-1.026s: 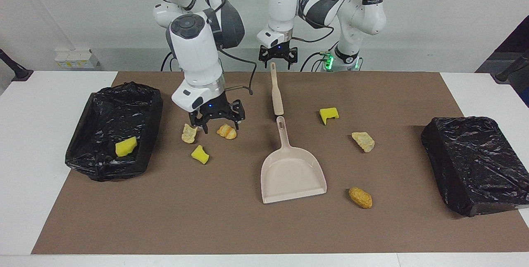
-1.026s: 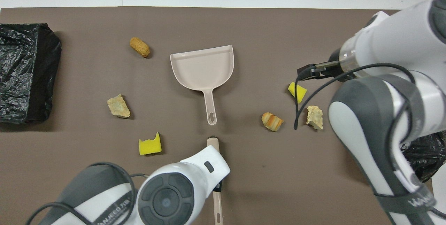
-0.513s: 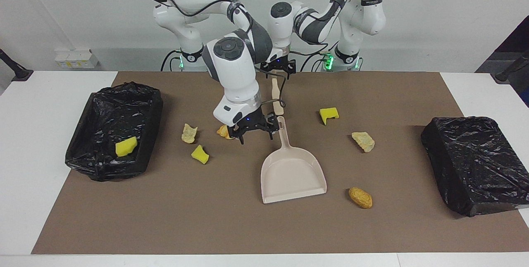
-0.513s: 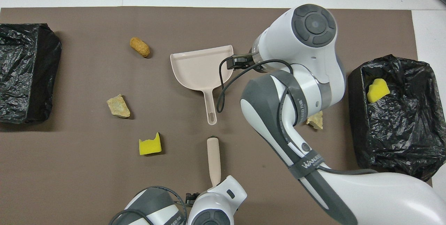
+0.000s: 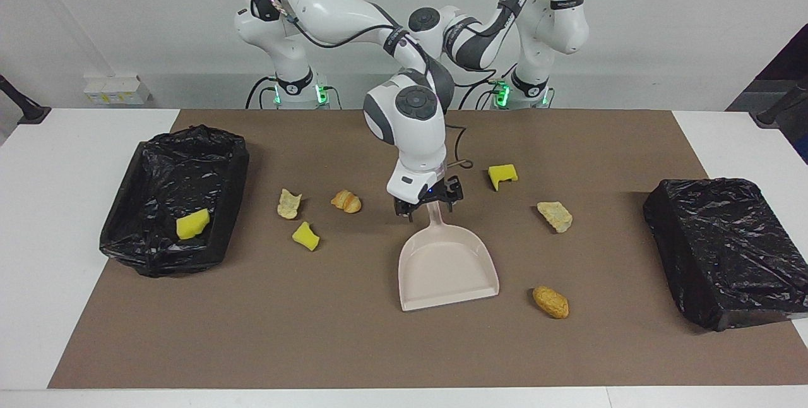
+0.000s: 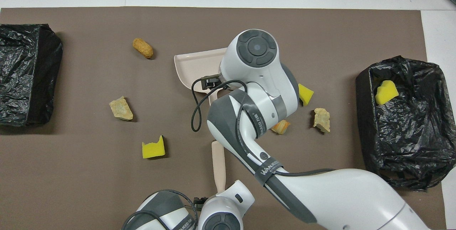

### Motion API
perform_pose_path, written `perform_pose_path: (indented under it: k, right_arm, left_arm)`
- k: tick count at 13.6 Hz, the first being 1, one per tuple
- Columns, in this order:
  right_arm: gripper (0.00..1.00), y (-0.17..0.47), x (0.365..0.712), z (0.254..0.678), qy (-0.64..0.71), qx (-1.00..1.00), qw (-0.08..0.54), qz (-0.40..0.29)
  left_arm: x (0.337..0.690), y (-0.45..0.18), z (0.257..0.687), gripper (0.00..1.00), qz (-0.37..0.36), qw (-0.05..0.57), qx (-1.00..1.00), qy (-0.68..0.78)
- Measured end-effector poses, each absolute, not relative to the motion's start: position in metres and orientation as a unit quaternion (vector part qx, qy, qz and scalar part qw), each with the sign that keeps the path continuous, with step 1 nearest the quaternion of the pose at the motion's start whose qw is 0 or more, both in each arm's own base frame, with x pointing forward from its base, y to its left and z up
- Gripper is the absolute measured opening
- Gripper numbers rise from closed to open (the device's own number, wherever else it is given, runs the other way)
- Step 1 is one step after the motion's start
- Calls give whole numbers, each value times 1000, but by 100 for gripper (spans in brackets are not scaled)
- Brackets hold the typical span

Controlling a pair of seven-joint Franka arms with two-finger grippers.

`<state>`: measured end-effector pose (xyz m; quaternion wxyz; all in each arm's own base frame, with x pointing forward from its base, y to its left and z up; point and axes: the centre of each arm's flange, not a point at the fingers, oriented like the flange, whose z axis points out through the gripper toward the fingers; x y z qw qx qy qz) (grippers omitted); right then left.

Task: Sweep and dump trash in bin

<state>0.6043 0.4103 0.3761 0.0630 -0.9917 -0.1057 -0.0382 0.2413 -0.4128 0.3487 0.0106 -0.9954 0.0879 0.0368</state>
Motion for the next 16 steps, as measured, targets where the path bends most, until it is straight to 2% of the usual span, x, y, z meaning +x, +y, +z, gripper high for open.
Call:
perform_pose_path:
  k: [2, 3, 6, 10, 14, 16]
  right_arm:
    - [100, 422, 596, 360, -117, -991, 59, -35]
    - [100, 425, 590, 350, -125, -990, 49, -30]
    - [100, 422, 581, 331, -134, -990, 29, -14]
    - [100, 421, 581, 335, -135, -990, 25, -14]
    - [99, 416, 581, 350, -133, -991, 23, -17]
    - [93, 416, 581, 351, -133, -991, 24, -17]
  left_arm:
    - [238, -414, 348, 35, 37, 11, -995, 97]
    - [236, -414, 347, 26, 40, 14, -994, 104]
    - [239, -404, 345, 26, 59, 35, -992, 108]
    - [268, -375, 356, 26, 90, 54, -986, 129]
    - [315, -325, 388, 26, 102, 38, -981, 162]
    - [344, -290, 407, 26, 96, 28, -980, 170]
